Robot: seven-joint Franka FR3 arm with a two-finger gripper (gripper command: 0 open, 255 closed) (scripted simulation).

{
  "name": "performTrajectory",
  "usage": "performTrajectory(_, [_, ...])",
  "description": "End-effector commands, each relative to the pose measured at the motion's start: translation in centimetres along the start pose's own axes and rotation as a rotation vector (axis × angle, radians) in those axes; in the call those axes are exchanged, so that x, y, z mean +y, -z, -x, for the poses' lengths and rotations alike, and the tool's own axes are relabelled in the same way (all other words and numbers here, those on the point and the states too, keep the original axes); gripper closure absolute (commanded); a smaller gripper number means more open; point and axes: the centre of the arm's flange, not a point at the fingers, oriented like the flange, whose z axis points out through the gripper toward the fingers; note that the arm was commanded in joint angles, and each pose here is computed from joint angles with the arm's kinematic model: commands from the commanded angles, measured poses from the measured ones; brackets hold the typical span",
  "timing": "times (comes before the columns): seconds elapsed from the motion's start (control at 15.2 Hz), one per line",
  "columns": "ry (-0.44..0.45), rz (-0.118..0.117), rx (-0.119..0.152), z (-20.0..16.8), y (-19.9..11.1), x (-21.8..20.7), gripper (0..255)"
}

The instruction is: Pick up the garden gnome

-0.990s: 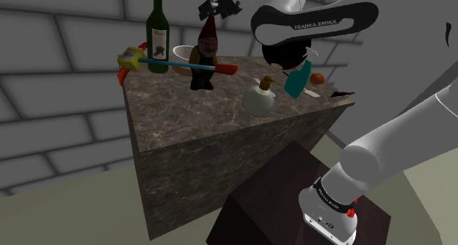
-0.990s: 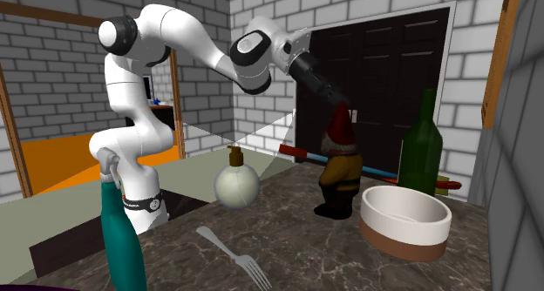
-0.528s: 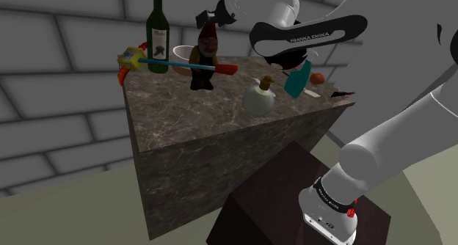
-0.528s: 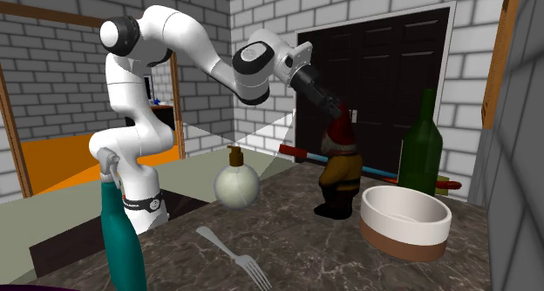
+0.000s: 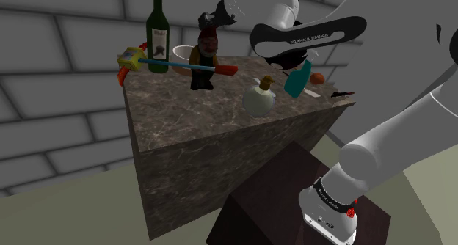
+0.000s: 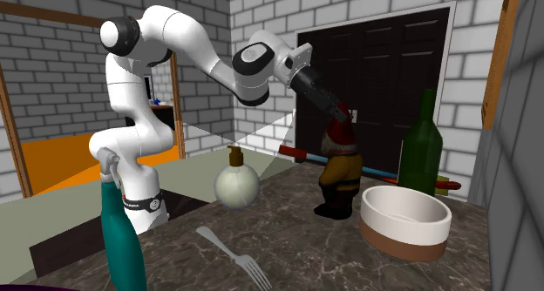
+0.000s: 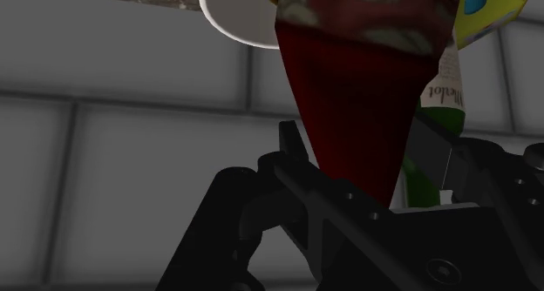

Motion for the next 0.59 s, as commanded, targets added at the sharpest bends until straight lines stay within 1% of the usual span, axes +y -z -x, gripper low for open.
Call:
performTrajectory(0.0, [0.0, 0.0, -0.002, 0.1, 0.0, 0.0, 255])
performTrajectory(0.13, [0.0, 0.0, -0.002, 0.1, -0.1, 0.0, 255])
performTrajectory(0.53, [0.0, 0.0, -0.002, -2.4, 1.9, 0.3, 255])
